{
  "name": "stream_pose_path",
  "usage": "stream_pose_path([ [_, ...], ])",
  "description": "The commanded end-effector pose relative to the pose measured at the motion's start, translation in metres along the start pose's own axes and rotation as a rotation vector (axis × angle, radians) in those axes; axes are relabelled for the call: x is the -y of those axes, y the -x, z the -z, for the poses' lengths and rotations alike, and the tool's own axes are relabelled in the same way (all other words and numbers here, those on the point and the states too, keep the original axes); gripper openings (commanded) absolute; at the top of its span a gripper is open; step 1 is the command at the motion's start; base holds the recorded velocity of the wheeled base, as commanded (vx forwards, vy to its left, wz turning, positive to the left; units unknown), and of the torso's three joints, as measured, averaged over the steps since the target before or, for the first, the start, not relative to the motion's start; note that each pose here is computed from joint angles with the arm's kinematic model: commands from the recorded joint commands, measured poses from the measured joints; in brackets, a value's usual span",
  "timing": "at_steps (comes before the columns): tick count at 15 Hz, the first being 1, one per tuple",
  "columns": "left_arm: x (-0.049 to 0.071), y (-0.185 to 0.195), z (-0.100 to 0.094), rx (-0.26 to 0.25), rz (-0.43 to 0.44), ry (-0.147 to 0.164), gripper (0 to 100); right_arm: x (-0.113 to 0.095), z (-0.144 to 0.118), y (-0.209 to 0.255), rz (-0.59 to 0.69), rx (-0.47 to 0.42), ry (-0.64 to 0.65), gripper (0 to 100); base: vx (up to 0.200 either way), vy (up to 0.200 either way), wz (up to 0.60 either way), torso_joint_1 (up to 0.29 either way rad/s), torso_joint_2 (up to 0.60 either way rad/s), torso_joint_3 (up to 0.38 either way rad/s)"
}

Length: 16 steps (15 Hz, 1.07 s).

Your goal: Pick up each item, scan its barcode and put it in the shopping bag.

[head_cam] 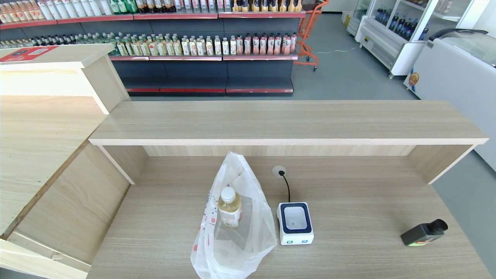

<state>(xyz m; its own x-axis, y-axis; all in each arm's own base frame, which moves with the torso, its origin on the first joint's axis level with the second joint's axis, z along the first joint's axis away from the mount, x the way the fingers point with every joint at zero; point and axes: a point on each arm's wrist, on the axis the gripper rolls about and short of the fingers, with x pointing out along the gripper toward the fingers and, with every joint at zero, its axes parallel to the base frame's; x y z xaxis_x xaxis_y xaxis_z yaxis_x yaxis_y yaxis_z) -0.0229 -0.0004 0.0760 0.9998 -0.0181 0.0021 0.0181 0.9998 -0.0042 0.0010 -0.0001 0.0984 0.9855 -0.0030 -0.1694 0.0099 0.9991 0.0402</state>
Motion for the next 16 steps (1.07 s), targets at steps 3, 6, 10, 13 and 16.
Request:
stream_pose_path([
  [3, 0.0, 0.0, 0.0, 0.001, 0.0, 0.0, 100, 0.001, 0.0246, 0.0153, 0.029, 0.102, 0.026, 100, 0.0, 0.0, 0.0, 0.0, 0.0, 0.0],
  [6, 0.0, 0.0, 0.0, 0.001, -0.001, 0.0, 100, 0.0016, 0.0252, 0.0172, -0.004, 0.129, 0.049, 100, 0.0, 0.0, 0.0, 0.0, 0.0, 0.0],
  [10, 0.0, 0.0, 0.0, 0.001, -0.001, 0.006, 100, 0.0014, 0.0265, 0.0197, 0.008, 0.164, 0.064, 100, 0.0, 0.0, 0.0, 0.0, 0.0, 0.0],
  [13, 0.0, 0.0, 0.0, 0.001, 0.0, 0.005, 100, 0.0014, 0.0265, 0.0197, 0.009, 0.164, 0.064, 100, 0.0, -0.133, 0.0, 0.002, 0.0, -0.002],
  [16, 0.0, 0.0, 0.0, 0.001, -0.001, 0.002, 100, 0.0014, 0.0265, 0.0197, 0.009, 0.164, 0.064, 100, 0.0, -0.2, 0.0, 0.006, 0.0, 0.004],
])
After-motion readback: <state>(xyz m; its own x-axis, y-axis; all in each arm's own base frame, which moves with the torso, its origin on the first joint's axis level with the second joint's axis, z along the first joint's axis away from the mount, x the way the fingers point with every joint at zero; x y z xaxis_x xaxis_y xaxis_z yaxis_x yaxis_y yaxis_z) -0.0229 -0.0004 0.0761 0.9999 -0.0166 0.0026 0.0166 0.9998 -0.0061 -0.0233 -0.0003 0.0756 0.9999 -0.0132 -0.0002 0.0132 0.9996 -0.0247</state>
